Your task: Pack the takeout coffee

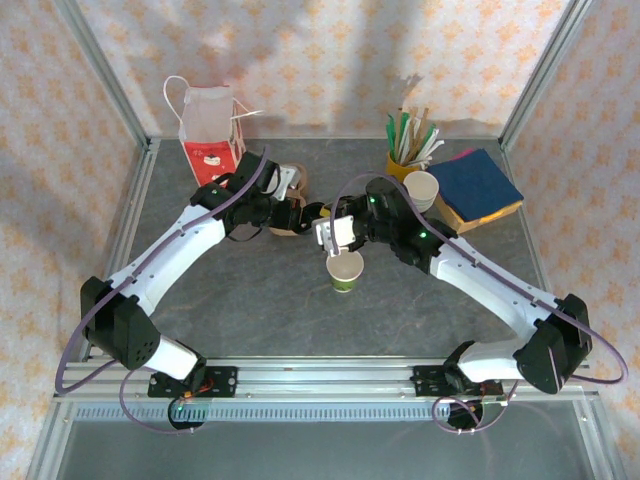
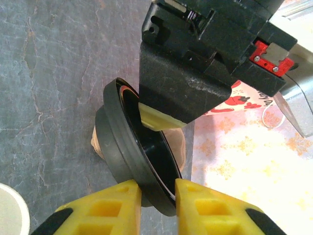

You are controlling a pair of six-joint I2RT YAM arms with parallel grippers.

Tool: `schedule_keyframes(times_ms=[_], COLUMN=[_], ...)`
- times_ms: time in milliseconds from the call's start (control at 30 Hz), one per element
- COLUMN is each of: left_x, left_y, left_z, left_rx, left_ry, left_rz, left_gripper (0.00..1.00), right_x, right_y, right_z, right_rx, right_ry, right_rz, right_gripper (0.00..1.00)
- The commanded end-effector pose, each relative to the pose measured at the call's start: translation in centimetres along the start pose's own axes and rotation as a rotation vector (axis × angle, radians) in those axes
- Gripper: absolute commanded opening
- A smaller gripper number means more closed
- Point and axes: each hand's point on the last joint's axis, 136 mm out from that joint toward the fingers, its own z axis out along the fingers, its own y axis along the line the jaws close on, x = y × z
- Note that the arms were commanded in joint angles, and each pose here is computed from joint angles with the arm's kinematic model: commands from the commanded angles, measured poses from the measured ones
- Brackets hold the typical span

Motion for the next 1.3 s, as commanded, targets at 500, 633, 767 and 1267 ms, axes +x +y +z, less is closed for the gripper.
schedule_keyframes(times_ms=[500,633,767,1267], left_x=[-1.1,-1.6,-2.5,-4.1], left_y=[-2.6,-2.4,-2.0,-0.7], left_z=[-2.0,-2.1,-2.7,-3.6], left_rx=[0.111,0.107,0.089,0.069], left_ry=[-0.053,-0.072,-0.107,-0.184], left_rz=[0.025,0.010,-0.006,-0.068], left_gripper=[0.15,0.25,0.34,0.46], right_x=[-0.4,-0.4,-0.4,-0.6], right_y=[0.5,0.9,1.4,2.1], right_z=[-0.3,-0.8,-1.4,-4.4], right_rx=[-0.004,-0.010,-0.015,0.013], right_ry=[0.007,0.009,0.013,0.031], right_rz=[0.026,0.048,0.072,0.267], right_gripper=[0.03,0.01,0.01,0.00])
